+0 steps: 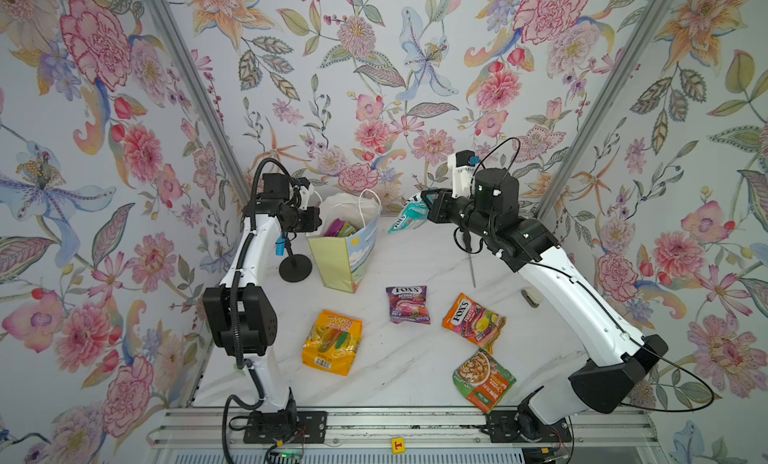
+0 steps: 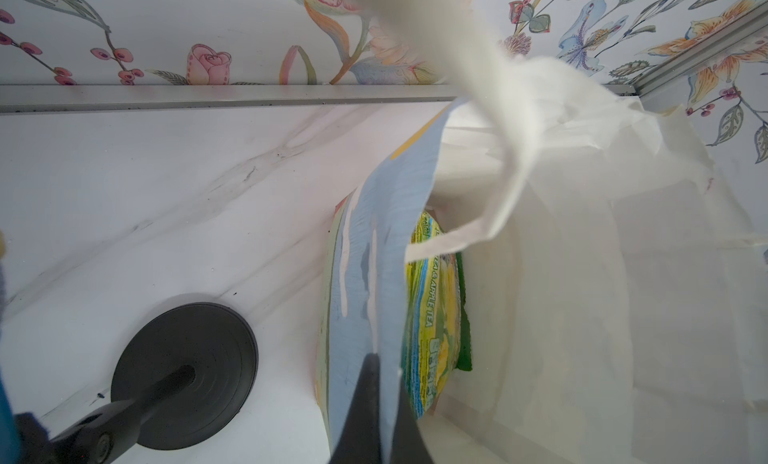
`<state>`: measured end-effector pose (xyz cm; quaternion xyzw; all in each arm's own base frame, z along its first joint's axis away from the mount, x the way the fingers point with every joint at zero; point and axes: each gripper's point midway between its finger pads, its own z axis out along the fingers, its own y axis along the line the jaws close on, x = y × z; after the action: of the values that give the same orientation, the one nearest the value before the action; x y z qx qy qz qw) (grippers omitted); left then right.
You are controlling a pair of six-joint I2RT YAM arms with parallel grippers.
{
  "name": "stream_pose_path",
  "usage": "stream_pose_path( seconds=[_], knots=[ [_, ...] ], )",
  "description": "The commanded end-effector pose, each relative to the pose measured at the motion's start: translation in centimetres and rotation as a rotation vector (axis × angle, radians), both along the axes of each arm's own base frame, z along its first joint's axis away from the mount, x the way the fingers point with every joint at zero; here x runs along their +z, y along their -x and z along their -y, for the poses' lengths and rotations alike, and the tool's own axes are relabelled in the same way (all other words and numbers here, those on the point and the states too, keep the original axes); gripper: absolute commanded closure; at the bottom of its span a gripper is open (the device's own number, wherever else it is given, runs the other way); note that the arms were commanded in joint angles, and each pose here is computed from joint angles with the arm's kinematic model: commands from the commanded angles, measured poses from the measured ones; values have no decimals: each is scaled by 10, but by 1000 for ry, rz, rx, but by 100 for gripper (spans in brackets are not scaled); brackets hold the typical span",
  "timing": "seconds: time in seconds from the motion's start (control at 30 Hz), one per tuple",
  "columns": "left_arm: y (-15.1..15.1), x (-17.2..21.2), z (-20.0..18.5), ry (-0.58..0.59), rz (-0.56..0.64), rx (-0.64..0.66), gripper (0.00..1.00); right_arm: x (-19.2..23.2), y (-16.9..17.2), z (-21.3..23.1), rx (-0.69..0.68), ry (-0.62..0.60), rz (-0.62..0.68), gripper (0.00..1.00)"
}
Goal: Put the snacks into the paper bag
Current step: 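Lift the teal packet with the right gripper and carry it toward the bag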
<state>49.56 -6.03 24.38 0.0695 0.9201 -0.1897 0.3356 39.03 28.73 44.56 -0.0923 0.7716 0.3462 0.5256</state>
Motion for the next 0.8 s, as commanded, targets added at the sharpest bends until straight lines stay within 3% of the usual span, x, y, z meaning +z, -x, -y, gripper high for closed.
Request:
stream_pose_path(
  seconds=[0.0, 0.37, 0.77],
  knots=[
    [5, 12, -4, 15, 23, 11, 98, 28, -11, -7, 36, -26, 86, 100],
    [6, 14, -4, 15, 30, 16, 98, 32, -64, -7, 9, -58, 81, 100],
    [6, 16, -3, 22, 36, 12, 98, 18, -135, -37, -9, -79, 115, 100]
  ],
)
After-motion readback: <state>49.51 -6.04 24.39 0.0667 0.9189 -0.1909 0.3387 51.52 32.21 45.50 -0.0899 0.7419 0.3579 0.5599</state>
